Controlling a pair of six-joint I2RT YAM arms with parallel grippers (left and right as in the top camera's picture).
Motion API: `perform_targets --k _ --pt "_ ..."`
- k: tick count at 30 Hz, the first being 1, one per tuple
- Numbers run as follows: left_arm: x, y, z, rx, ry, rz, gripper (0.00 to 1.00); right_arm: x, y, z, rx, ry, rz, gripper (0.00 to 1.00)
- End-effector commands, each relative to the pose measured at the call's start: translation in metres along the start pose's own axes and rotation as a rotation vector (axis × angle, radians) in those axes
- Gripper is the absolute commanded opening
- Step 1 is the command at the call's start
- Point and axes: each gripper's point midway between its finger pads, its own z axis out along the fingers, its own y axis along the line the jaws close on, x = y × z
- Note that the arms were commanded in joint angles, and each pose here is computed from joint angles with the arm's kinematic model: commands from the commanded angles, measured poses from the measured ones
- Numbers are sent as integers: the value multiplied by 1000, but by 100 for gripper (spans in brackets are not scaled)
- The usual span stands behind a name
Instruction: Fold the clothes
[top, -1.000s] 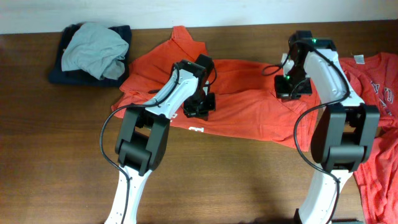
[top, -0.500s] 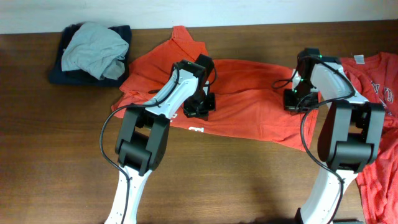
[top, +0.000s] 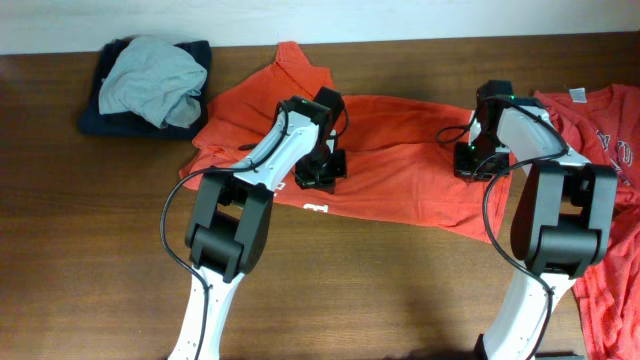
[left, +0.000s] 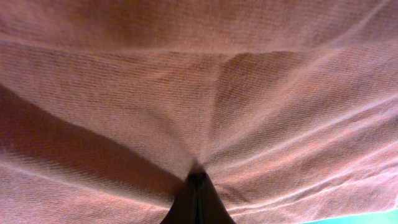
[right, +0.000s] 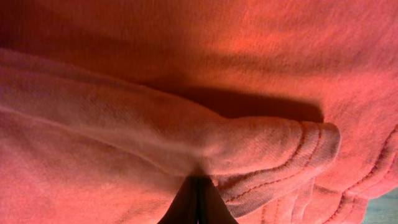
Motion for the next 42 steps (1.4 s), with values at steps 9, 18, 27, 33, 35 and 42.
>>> perform_targets --k 9,18,27,33,35,42 --pt "13 41 46 -159 88 -44 1 -32 -25 -19 136 -111 29 4" --pt "13 41 46 -158 88 -44 1 -73 -23 -29 126 -282 45 13" --pt "-4 23 7 -128 6 88 0 -84 -40 -111 130 -304 79 21" --pt "-43 28 -118 -306 -365 110 5 -55 -45 -160 132 -235 80 29" --pt "-47 37 -153 -343 -447 89 10 -47 -43 -163 124 -217 77 30" --pt "-43 109 -227 -428 -519 -11 33 -7 -17 -154 -24 -45 60 30"
